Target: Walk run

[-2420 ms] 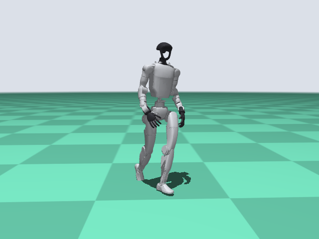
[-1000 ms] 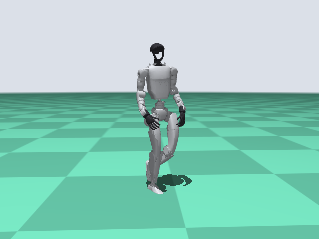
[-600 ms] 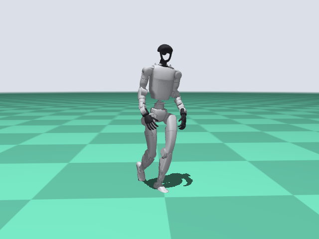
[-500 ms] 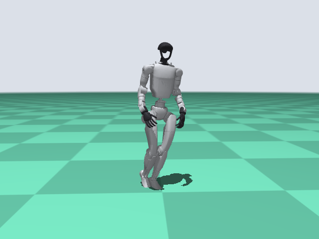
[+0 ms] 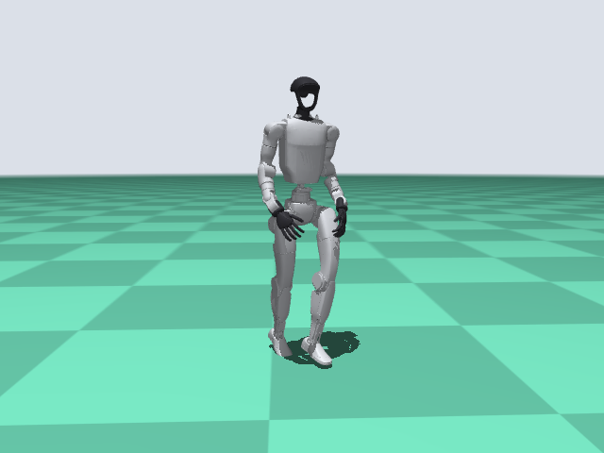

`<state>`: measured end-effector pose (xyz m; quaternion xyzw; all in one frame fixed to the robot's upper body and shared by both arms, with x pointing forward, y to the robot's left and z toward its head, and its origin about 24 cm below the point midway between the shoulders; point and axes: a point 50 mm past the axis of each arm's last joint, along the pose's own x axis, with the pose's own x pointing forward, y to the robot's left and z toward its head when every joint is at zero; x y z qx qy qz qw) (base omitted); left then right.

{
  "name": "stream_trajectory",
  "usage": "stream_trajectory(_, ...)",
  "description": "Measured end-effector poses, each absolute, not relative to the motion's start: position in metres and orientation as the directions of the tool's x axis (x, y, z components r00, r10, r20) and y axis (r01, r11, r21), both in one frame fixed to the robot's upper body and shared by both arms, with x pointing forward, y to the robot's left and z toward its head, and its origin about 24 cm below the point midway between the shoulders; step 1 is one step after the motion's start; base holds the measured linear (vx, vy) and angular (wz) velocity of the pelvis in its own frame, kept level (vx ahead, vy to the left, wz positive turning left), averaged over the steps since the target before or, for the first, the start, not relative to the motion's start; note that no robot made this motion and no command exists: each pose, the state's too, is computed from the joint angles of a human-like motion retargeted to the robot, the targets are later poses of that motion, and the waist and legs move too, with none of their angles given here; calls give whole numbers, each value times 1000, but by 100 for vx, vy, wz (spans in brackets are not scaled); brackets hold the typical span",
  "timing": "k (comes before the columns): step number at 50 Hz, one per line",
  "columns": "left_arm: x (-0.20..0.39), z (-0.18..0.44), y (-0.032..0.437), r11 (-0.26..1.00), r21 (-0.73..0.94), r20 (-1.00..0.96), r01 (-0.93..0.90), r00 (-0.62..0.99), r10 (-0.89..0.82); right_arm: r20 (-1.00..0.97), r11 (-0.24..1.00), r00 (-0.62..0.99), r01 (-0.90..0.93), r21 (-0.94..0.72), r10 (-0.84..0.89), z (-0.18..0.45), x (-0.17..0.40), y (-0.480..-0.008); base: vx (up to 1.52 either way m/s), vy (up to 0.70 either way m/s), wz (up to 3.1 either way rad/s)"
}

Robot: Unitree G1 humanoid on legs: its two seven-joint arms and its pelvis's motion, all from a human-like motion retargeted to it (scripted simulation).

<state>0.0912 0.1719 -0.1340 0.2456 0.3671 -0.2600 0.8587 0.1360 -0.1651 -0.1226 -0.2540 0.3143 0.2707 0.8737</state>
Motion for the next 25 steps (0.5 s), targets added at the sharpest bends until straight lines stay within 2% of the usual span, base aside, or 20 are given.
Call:
stream_trajectory(6,122,-122,186,693,313,-730,650,631,-263,-692,672,643,-674,-307,328,-123,136,-169,120,-40,-43)
stream_trajectory(10,122,-125,189,640,360,-751,678,618,-233,-780,680,537,-704,-204,322,-137,113,-173,157,-49,125)
stream_trajectory(13,116,-134,194,644,328,-817,691,550,-174,-809,674,486,-722,-158,331,-141,105,-167,117,-20,-63)
stream_trajectory(18,117,-137,170,606,313,-807,731,541,-236,-700,807,678,-532,-255,225,-129,108,-181,101,-29,18)
stream_trajectory(25,99,-142,160,588,224,-807,778,486,-336,-665,834,724,-473,-283,185,-122,113,-190,104,-36,70)
